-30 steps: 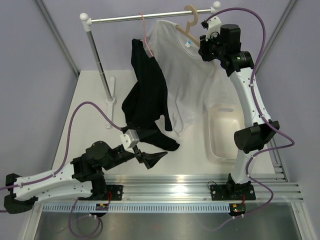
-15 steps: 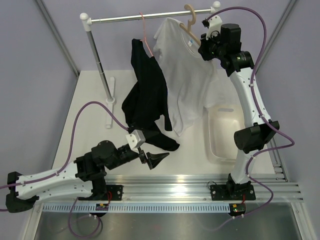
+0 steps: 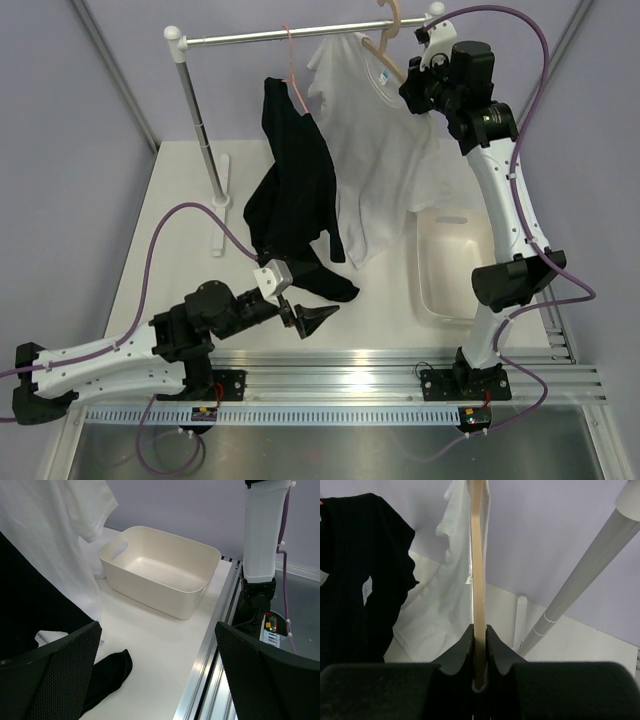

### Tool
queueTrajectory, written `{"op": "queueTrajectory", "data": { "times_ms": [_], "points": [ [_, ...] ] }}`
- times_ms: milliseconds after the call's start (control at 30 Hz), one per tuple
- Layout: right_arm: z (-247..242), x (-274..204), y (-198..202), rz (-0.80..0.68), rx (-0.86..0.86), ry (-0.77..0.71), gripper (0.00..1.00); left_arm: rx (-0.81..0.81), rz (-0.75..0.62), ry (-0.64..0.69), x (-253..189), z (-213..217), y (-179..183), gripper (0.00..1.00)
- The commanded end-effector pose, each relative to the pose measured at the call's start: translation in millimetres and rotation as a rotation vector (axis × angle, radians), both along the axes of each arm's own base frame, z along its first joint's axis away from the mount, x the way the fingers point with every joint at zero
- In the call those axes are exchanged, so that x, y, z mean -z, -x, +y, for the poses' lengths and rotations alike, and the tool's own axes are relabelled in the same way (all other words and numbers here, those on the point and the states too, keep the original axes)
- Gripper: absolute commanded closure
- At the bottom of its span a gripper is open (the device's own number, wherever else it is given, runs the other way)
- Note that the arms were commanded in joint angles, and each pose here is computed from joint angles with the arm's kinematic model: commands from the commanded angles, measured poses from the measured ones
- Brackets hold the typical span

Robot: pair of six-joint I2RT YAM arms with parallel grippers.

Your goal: Remove the t-shirt from the hanger

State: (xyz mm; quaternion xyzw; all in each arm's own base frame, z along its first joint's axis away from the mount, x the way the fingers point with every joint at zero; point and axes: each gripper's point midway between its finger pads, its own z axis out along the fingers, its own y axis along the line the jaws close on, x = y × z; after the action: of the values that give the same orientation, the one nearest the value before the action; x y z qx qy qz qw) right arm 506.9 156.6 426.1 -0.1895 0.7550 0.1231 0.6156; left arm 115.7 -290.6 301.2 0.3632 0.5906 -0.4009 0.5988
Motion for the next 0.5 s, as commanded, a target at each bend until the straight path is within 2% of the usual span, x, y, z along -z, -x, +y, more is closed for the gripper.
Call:
{"op": "queueTrajectory", "data": {
  "times_ms": [0,467],
  "points": [
    [-1.4,-99.9,36.9,-0.263,-0.032,-0.094,1.0,-0.003,-0.023,0.073,-29.6,0.3,-0.1,0.01],
    [-11.9,-76.8,76.0,-0.168,-0.013,-0.101,1.0,-0.029,-0.033,0.1,-37.1,10.1,-1.5,0.01]
  ]
}}
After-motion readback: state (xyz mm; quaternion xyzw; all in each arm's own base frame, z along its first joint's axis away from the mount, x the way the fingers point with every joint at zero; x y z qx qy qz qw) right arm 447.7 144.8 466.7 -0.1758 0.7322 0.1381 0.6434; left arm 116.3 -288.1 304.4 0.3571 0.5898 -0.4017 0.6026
